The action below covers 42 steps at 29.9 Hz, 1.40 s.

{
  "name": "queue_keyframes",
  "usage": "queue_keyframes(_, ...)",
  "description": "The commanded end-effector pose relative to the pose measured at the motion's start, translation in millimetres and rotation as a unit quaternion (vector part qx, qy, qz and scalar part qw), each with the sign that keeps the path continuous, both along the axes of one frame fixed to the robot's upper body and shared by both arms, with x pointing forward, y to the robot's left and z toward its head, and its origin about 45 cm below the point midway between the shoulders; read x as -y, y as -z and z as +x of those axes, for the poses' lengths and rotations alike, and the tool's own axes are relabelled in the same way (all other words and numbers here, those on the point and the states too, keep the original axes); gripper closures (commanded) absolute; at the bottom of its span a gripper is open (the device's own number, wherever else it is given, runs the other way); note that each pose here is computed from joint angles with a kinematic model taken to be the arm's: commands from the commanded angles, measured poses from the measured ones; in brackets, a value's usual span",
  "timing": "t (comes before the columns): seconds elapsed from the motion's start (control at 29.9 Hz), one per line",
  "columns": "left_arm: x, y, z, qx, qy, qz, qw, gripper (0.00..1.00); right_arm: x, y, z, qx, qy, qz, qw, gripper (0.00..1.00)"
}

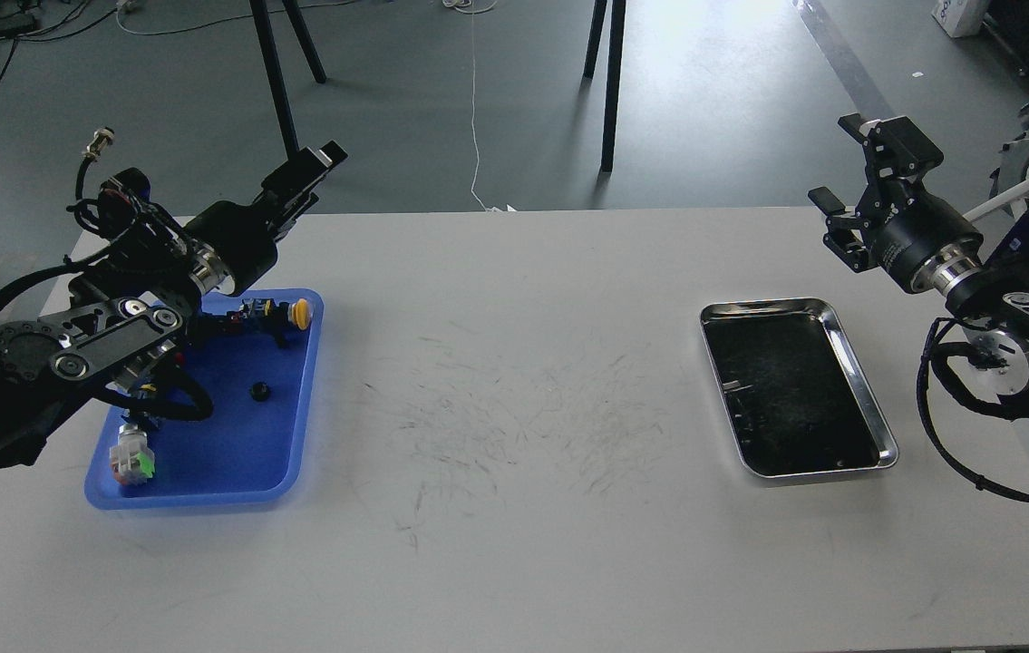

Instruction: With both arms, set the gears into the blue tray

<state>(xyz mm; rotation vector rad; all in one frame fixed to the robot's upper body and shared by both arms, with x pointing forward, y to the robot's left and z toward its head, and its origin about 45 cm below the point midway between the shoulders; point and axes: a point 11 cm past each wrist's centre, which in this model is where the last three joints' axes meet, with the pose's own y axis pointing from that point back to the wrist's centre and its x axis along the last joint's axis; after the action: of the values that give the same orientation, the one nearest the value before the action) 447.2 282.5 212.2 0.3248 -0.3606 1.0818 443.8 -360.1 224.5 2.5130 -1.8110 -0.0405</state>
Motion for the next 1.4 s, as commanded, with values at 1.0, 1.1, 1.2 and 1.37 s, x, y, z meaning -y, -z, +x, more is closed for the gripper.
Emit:
queue_keyframes(1.0, 6.4, 30.9, 1.4, -0.052, -0.116, -0.331, 0.935, 0.02, -0.2, -0.9, 2.5, 0.006, 0.011, 0.011, 1.000, 0.03)
queue_keyframes(1.1, 8.7, 30.1, 1.6, -0.053, -0.114, -0.344, 0.930, 0.02, -0.1, 0.9, 2.0, 0.004, 0.022, 0.034, 0.999, 0.03)
queue_keyframes(1.2, 12.3, 30.3, 1.7, -0.055, -0.111, -0.350, 0.928, 0.02, 5.5, 4.3, 0.1, -0.003, 0.043, 0.070, 0.997, 0.03)
queue_keyframes(1.37, 12.5, 32.6, 0.4, -0.057, -0.112, -0.351, 0.928, 0.02, -2.0, 11.1, -0.3, -0.009, 0.046, 0.089, 0.995, 0.03)
